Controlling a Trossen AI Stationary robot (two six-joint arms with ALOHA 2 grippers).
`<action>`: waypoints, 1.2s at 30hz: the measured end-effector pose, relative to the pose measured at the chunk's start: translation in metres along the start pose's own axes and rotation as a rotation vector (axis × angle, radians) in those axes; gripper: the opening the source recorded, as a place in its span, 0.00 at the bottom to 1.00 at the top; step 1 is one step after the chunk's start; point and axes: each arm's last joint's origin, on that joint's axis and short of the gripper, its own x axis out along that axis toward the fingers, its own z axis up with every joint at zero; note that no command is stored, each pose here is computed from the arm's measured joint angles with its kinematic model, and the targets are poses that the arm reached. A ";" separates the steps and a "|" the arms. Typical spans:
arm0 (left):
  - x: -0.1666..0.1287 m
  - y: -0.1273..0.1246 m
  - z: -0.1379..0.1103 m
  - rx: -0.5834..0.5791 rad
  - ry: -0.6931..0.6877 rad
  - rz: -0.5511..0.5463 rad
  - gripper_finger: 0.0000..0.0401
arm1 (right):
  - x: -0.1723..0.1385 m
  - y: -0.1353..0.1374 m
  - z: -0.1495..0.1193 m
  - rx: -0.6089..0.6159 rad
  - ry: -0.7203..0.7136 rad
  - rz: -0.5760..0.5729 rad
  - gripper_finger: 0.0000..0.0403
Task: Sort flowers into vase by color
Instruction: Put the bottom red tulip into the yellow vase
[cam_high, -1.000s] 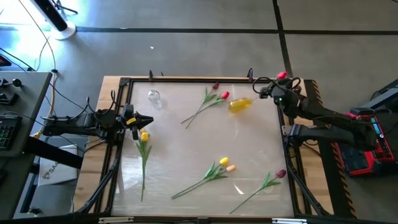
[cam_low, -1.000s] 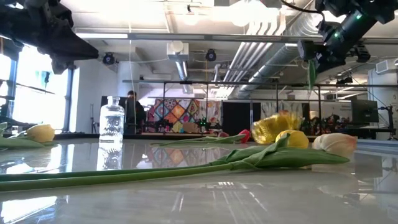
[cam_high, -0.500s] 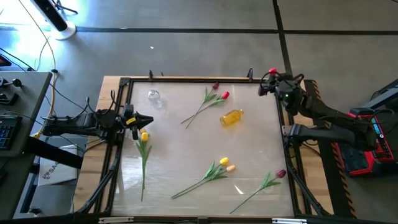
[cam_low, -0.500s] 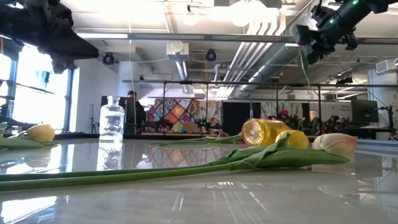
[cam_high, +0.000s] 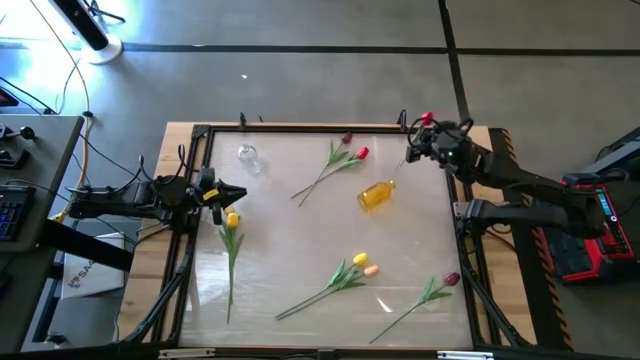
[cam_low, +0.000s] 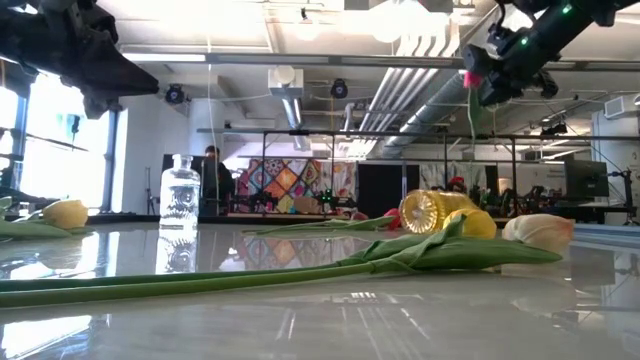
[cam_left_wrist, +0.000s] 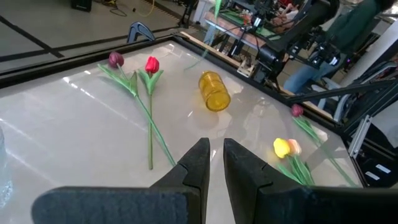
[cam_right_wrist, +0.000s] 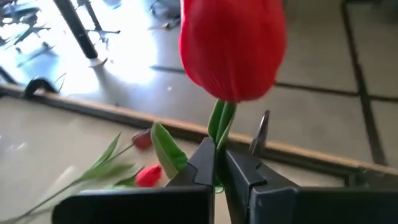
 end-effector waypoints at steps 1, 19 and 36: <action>0.000 0.000 0.000 0.000 0.000 0.000 0.09 | 0.000 0.000 -0.001 0.012 0.017 0.003 0.01; 0.000 0.000 0.000 -0.016 -0.001 0.000 0.09 | -0.048 -0.012 0.057 0.152 0.101 -0.074 0.00; 0.000 0.000 -0.001 -0.008 0.010 -0.002 0.09 | 0.009 -0.003 -0.052 0.329 0.815 -0.105 0.00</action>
